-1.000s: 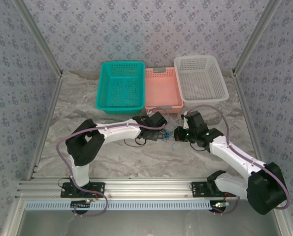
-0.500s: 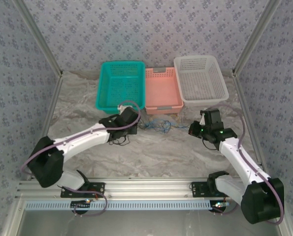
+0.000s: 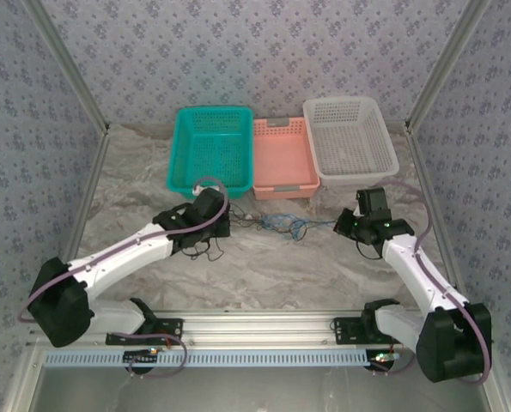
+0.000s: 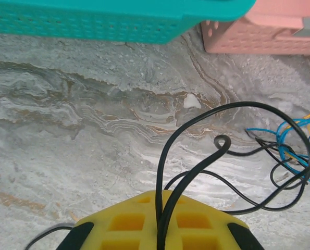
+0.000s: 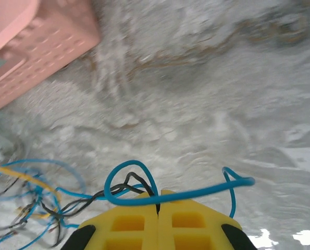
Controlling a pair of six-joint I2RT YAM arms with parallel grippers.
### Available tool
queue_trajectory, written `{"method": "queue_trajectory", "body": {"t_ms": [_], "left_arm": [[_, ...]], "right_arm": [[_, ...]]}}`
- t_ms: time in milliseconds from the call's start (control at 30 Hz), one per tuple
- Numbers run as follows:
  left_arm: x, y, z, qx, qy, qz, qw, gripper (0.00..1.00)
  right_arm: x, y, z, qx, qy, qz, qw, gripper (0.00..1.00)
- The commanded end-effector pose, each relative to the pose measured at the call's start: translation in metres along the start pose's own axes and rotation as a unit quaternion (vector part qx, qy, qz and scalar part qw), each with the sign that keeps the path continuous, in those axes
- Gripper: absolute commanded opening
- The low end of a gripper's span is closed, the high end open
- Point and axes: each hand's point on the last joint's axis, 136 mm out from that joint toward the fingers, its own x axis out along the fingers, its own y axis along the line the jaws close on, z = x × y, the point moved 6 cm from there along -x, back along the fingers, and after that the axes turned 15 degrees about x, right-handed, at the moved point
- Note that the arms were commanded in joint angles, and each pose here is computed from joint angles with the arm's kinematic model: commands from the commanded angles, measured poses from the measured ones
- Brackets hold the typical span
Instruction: Untangle the cables
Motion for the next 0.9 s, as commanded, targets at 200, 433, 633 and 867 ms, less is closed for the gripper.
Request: {"method": "queue_trajectory", "body": {"t_ms": [200,433,633,867], "left_arm": [[-0.035,0.045,0.007,-0.067,-0.04,-0.012,0.997,0.0],[-0.035,0.03,0.02,-0.051,-0.05,-0.063,0.995,0.0],[-0.048,0.026,0.029,-0.037,-0.062,-0.078,0.994,0.0],[-0.046,0.012,0.031,-0.029,-0.058,-0.133,0.989,0.0]], "right_arm": [[-0.004,-0.021,0.034,0.085,-0.014,0.009,0.996,0.0],[0.021,-0.002,0.014,0.043,0.021,-0.005,0.999,0.0],[0.026,-0.012,0.005,0.041,0.023,-0.024,0.999,0.0],[-0.005,0.001,-0.002,0.022,0.008,0.012,1.0,0.32]]}}
